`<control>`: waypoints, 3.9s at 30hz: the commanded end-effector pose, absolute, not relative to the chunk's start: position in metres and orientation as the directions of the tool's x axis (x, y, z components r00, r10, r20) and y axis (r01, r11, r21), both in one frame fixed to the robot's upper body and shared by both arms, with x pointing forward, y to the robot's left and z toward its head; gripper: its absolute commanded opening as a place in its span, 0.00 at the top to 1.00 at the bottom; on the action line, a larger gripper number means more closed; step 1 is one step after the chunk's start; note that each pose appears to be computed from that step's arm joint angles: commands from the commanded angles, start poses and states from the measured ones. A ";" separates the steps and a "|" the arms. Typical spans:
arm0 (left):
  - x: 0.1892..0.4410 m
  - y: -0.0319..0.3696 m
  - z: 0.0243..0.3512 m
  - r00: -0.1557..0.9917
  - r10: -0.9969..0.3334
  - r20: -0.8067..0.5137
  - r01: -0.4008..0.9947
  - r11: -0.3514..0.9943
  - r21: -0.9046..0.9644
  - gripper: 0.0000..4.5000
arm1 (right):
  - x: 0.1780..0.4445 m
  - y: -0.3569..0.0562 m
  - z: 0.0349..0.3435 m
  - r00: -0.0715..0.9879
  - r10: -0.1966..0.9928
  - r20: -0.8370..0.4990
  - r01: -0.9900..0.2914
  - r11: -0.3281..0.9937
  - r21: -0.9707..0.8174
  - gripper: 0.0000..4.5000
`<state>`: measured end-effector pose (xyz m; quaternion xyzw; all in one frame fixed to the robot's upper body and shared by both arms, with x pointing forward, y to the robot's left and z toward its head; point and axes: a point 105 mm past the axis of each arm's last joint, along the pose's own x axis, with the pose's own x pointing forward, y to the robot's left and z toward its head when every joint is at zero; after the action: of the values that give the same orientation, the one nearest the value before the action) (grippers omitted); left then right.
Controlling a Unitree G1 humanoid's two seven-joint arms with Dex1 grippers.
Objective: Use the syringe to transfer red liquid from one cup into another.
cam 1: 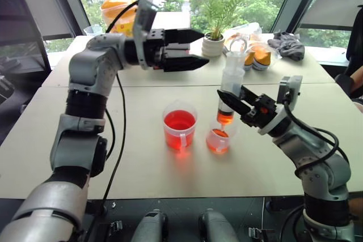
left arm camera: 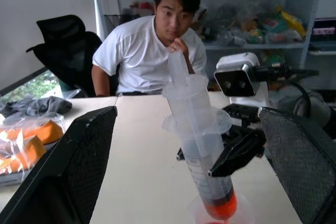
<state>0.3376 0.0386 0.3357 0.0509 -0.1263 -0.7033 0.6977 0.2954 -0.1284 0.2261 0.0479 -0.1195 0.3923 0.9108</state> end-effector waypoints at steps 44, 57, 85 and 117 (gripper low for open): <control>0.320 -0.024 0.264 -0.201 -0.980 -0.018 0.968 -0.201 0.151 1.00 | 0.272 -0.132 0.293 0.613 0.712 0.342 -0.701 0.690 -0.181 0.69; 0.336 -0.008 0.290 -0.104 -0.994 0.039 0.982 -0.096 0.164 0.61 | 0.274 -0.131 0.271 0.627 0.728 0.277 -0.728 0.675 -0.124 0.69; 0.318 0.088 0.272 0.142 -0.990 0.002 0.975 0.140 0.172 0.01 | 0.348 -0.252 0.262 0.851 0.280 -0.445 -0.249 0.960 0.130 0.69; 0.291 0.114 0.253 0.250 -0.964 -0.095 0.963 0.236 0.132 0.00 | 0.266 -0.215 0.276 0.636 0.643 -0.427 -0.742 0.662 -0.106 0.01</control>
<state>0.2966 0.1110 0.2430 0.0726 0.0134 -0.6140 0.7858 0.2843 -0.2272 0.2543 -0.1079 0.2311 0.3530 0.9002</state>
